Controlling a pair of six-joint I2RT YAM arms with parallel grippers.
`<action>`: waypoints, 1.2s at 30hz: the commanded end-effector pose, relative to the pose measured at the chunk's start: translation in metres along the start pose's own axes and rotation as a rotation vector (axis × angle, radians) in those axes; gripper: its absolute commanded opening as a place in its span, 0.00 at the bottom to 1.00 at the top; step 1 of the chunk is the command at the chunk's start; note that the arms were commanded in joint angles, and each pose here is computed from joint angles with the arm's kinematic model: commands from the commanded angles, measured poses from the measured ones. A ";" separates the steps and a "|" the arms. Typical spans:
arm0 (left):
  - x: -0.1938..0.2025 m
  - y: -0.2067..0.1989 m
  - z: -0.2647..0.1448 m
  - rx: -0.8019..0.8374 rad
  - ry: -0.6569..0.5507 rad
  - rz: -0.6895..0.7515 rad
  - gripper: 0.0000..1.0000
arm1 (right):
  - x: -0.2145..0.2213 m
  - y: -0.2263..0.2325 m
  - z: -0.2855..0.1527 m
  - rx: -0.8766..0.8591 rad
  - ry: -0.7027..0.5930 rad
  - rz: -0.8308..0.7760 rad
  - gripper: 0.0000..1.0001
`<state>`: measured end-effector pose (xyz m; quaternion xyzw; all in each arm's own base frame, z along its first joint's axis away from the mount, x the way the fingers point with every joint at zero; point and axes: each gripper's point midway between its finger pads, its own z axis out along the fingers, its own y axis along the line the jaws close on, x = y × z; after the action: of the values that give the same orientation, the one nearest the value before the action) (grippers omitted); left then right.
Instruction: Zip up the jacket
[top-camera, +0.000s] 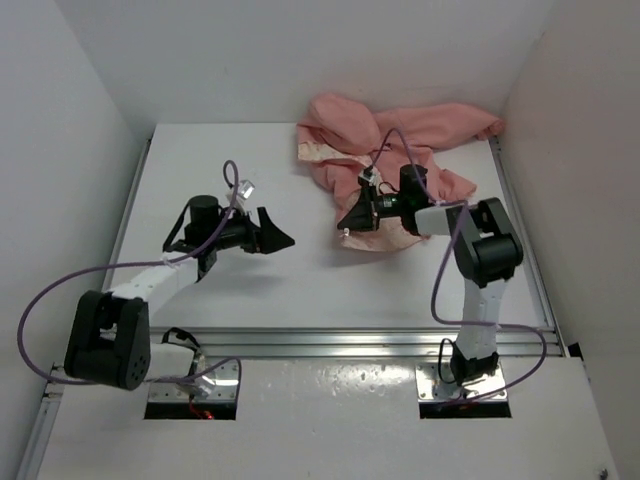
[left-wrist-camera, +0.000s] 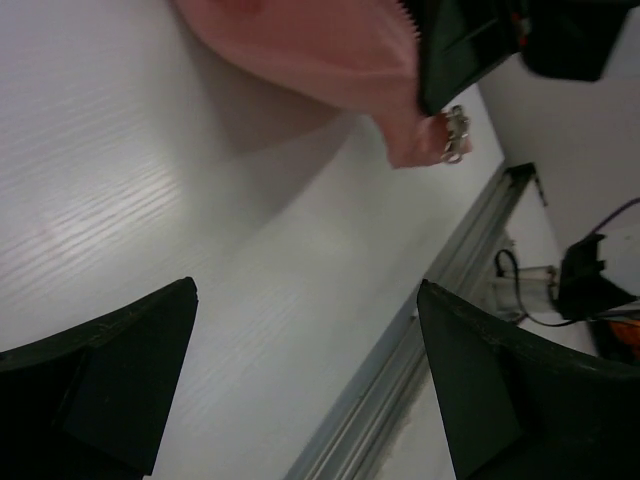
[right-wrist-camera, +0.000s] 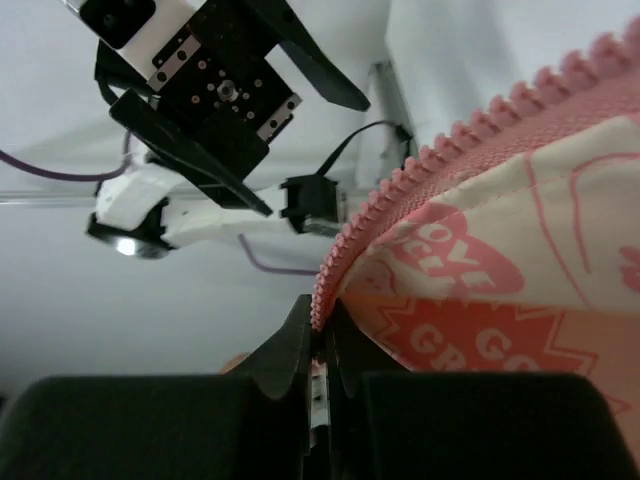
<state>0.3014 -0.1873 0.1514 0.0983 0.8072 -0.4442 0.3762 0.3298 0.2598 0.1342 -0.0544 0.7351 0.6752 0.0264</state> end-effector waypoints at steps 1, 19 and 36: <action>-0.028 -0.047 0.019 0.213 -0.086 -0.056 0.96 | 0.020 0.056 -0.004 -0.133 0.152 -0.158 0.04; -0.061 -0.074 0.083 0.335 -0.088 -0.276 0.83 | 0.058 0.078 0.000 -0.143 0.247 -0.256 0.07; -0.028 -0.105 0.094 0.355 0.038 -0.400 0.86 | 0.034 0.088 -0.003 -0.150 0.194 -0.323 0.11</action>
<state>0.3224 -0.3176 0.2050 0.0171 0.7271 -0.6392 0.2499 0.2865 0.2669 0.1948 -0.1330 0.6907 0.7101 -0.0315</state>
